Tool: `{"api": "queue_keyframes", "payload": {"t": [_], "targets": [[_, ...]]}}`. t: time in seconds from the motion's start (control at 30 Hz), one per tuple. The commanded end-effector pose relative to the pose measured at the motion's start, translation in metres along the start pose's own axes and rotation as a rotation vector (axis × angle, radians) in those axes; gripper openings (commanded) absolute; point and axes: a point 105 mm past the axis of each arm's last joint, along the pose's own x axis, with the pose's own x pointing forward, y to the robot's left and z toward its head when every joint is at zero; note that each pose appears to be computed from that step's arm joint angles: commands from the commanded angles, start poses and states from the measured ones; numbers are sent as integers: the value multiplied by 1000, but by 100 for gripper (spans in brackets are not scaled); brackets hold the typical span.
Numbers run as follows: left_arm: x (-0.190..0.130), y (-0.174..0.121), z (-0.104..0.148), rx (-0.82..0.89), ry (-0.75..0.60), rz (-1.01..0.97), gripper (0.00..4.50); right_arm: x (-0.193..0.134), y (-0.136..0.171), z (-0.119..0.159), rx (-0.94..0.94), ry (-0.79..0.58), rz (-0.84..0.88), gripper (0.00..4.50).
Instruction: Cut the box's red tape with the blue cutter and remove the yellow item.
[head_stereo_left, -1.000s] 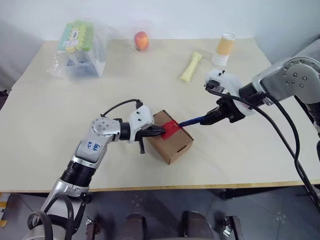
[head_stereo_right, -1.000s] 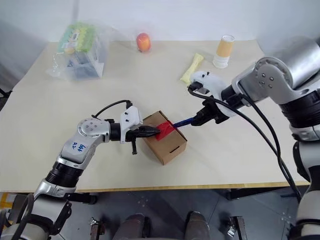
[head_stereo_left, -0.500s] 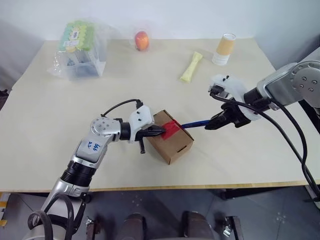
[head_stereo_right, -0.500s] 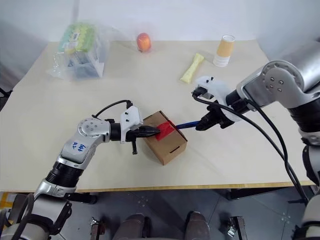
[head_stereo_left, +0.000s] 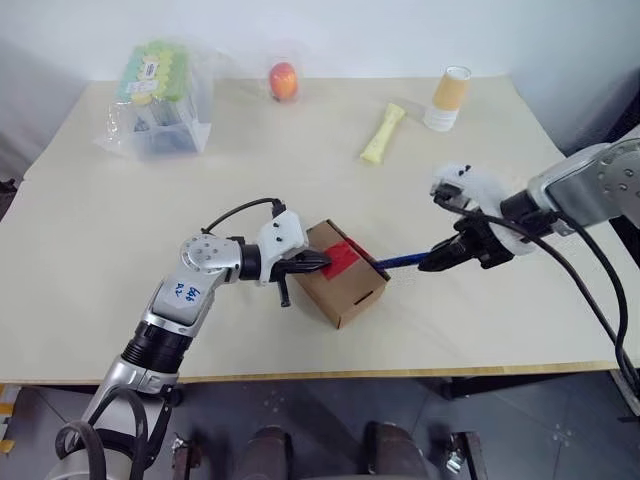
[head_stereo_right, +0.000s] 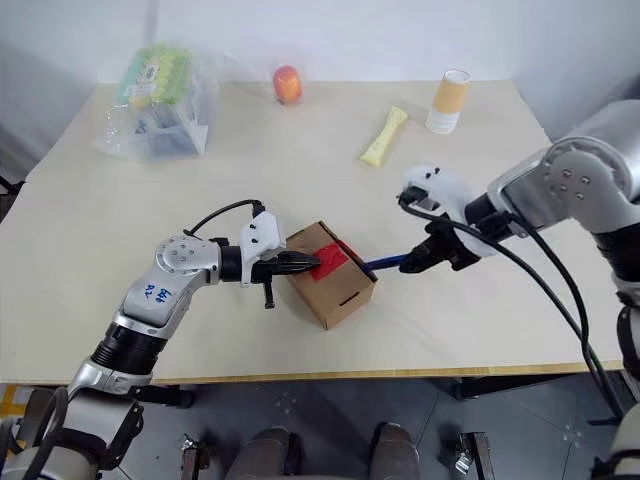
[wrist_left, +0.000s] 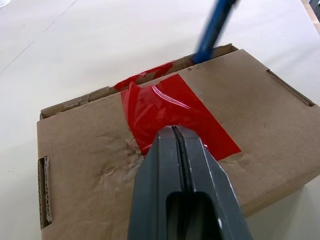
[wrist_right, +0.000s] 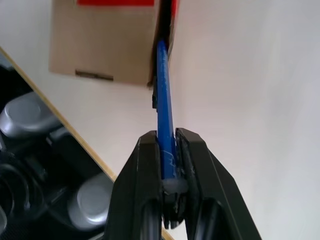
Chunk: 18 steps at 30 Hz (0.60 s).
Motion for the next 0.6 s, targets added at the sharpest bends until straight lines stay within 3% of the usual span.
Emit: {"api": "queue_keyframes", "payload": {"t": [0.03, 0.2, 0.4, 0.5, 0.6], "targets": [[-6, -8, -40, -121, 105, 5, 0, -27, 3, 3, -108, -107, -18, 15], [-16, 4, -15, -72, -43, 48, 0, -48, -7, -6, -121, -185, -34, 15], [-39, 21, 21, -32, -237, 100, 0, -48, -67, -27, 2, -464, -187, 15], [-59, 20, 30, -45, -257, 75, 0, -32, -102, -43, 103, -703, -288, 15], [-75, 15, 34, -101, -254, 60, 0, -20, -136, -70, 51, -740, -515, 15]]}}
